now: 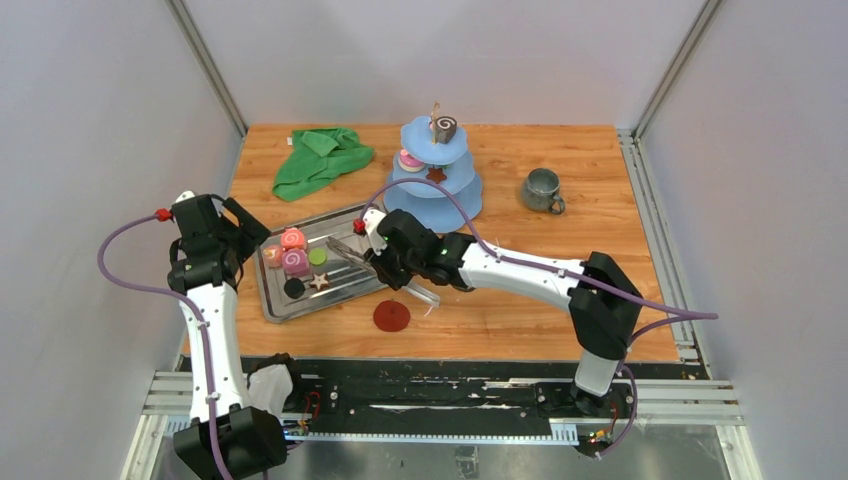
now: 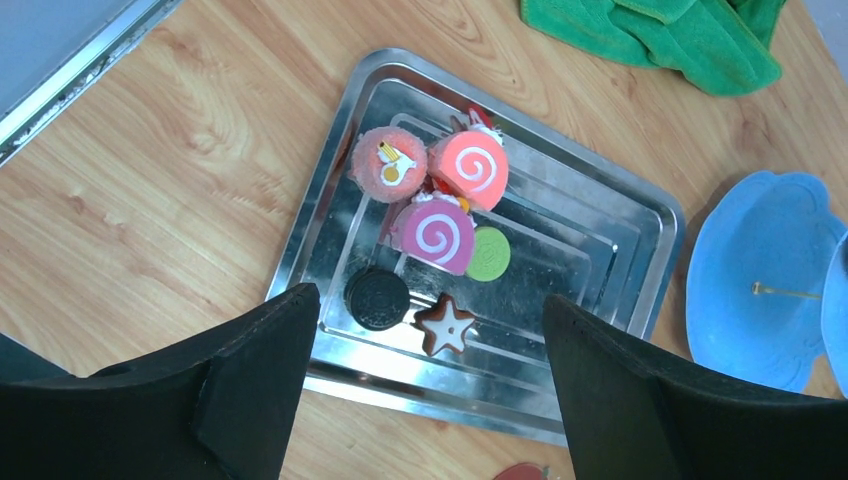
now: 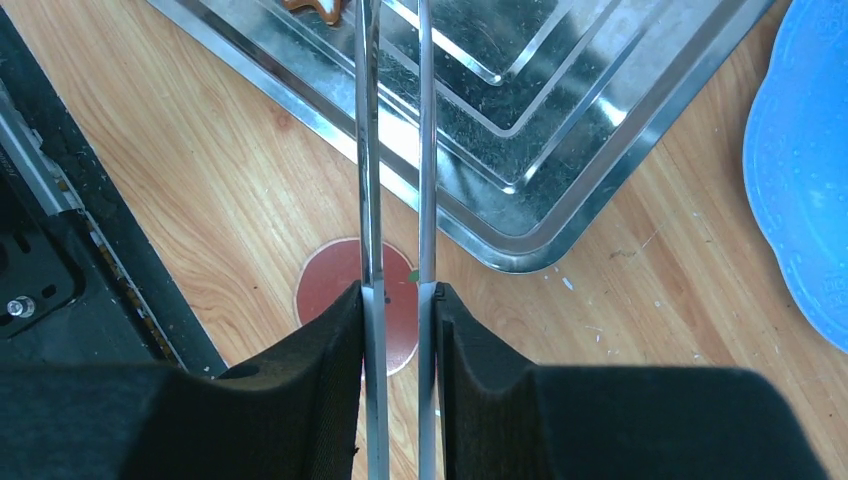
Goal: Serve the afternoon tea
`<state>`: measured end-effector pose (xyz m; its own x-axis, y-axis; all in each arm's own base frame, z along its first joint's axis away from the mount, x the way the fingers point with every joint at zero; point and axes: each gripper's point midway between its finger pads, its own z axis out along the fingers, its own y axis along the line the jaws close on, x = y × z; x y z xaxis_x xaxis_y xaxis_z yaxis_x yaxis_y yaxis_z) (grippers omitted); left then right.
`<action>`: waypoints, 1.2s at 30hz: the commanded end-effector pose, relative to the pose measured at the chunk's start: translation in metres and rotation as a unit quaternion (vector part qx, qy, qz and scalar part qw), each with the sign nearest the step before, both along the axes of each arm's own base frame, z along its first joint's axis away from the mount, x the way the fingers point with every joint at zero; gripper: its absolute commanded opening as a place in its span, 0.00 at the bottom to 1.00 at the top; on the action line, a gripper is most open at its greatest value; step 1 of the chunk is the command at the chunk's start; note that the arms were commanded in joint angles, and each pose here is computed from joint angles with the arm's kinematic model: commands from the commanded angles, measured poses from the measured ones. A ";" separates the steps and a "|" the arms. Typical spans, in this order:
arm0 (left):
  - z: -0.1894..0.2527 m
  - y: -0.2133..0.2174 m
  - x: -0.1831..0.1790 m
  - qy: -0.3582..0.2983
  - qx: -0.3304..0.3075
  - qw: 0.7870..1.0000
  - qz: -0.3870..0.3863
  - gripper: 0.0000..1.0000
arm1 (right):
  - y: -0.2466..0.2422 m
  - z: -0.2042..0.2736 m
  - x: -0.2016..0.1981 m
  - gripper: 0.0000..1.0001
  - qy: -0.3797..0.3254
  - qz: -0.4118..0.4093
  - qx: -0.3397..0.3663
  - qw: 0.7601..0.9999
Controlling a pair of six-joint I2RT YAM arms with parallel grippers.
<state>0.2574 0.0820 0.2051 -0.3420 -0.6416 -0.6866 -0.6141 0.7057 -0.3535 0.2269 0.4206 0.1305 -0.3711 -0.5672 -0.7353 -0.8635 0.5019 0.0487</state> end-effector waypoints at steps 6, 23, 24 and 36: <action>0.008 -0.002 0.006 -0.011 0.004 1.000 -0.016 0.87 | 0.022 0.003 0.007 0.34 0.003 0.007 -0.015 1.000; 0.007 -0.003 0.009 -0.007 -0.002 1.000 -0.022 0.87 | 0.059 -0.030 0.017 0.42 0.035 0.024 -0.034 0.998; 0.008 -0.003 0.010 -0.007 -0.002 1.000 -0.022 0.87 | 0.061 -0.030 0.018 0.42 0.036 0.025 -0.034 0.998; 0.008 -0.003 0.011 -0.006 -0.003 1.000 -0.023 0.87 | 0.069 -0.035 0.030 0.45 0.023 0.009 -0.040 0.999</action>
